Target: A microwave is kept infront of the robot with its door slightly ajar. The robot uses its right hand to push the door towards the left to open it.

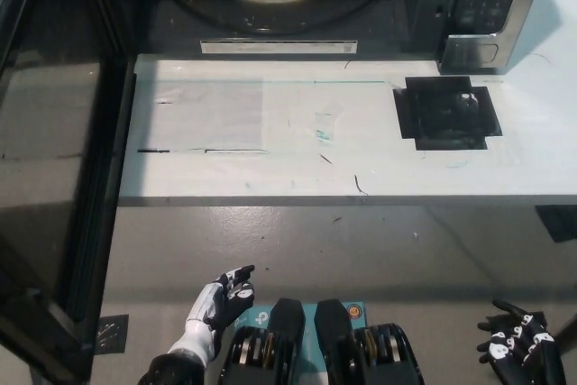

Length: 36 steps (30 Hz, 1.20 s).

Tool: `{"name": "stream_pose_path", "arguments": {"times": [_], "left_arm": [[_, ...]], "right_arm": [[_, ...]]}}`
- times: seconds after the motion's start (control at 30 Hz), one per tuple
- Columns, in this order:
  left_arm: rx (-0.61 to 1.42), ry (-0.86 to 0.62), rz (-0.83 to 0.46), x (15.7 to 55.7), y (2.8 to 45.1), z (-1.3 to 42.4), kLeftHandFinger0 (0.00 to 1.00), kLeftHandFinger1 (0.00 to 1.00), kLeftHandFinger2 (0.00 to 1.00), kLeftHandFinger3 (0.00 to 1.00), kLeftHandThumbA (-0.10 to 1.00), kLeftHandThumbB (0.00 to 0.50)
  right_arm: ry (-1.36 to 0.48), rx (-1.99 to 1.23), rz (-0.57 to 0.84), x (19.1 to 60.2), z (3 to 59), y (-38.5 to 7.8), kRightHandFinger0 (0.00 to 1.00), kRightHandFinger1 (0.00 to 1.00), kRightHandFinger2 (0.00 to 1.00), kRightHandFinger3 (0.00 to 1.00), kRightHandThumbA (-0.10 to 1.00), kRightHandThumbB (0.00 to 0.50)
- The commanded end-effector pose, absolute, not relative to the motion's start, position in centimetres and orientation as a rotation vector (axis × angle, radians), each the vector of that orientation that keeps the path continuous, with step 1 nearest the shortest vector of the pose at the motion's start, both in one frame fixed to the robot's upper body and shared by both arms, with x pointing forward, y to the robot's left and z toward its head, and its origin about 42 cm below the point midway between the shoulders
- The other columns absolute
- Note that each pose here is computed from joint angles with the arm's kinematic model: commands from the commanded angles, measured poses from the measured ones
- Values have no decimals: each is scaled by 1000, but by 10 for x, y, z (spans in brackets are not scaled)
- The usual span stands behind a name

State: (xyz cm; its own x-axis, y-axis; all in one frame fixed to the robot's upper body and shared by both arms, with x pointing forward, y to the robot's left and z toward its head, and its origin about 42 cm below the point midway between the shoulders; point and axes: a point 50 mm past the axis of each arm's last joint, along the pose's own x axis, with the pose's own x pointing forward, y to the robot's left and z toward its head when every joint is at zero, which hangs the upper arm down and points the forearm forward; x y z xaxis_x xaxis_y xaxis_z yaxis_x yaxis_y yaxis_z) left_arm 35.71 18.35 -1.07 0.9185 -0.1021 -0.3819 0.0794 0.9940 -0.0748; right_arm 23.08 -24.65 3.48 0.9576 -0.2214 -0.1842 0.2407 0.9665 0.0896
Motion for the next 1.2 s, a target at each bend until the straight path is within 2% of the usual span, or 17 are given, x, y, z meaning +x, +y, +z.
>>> {"name": "stream_pose_path", "arguments": {"times": [0.0,0.1,0.23,0.27,0.33,0.43,0.5,0.57,0.63,0.67,0.73,0.83,0.93,1.07,1.17], "left_arm": [[-65,348,-108,364,179,0,887,900,917,799,217,329],[-83,345,-107,364,179,-1,895,896,892,752,187,327],[-59,344,-112,364,179,-2,952,943,934,773,216,325],[-76,343,-107,364,178,-1,941,933,924,761,186,316],[-88,353,-97,363,178,-2,937,931,922,759,182,330],[-70,341,-104,365,178,-1,926,928,932,778,194,322],[-69,336,-107,366,179,0,911,909,908,756,205,337],[-81,339,-106,366,179,1,911,911,912,753,187,331],[-68,338,-105,366,179,0,928,932,928,755,195,336],[-77,346,-99,367,179,0,932,938,935,761,198,359],[-68,349,-98,367,179,1,896,899,905,760,208,360],[-74,341,-103,366,178,1,899,912,906,750,205,345],[-69,341,-105,366,179,0,959,954,944,762,209,353],[-72,339,-103,366,179,0,906,914,915,746,196,342],[-66,339,-106,366,179,0,922,929,927,766,208,338]], "right_arm": [[104,86,-219,231,44,-246,275,312,447,686,117,171],[102,93,-223,231,44,-246,276,313,444,681,111,178],[101,95,-222,231,43,-247,280,316,459,699,105,177],[101,84,-222,230,44,-247,273,312,460,705,106,180],[95,80,-218,230,44,-247,272,313,463,706,104,177],[96,85,-220,231,46,-247,276,315,458,686,103,178],[96,81,-220,232,46,-246,271,321,465,685,107,176],[96,83,-221,232,46,-246,277,324,458,695,101,177],[95,88,-222,232,46,-246,283,329,456,688,88,179],[95,89,-219,233,45,-246,276,327,458,690,99,185],[94,88,-217,233,45,-246,275,329,460,693,107,184],[93,92,-218,233,45,-246,279,330,461,694,109,189],[96,87,-217,233,46,-246,297,340,468,694,95,183],[94,72,-213,233,46,-246,279,338,473,705,121,184],[92,68,-212,233,46,-247,282,338,470,708,125,184]]}}
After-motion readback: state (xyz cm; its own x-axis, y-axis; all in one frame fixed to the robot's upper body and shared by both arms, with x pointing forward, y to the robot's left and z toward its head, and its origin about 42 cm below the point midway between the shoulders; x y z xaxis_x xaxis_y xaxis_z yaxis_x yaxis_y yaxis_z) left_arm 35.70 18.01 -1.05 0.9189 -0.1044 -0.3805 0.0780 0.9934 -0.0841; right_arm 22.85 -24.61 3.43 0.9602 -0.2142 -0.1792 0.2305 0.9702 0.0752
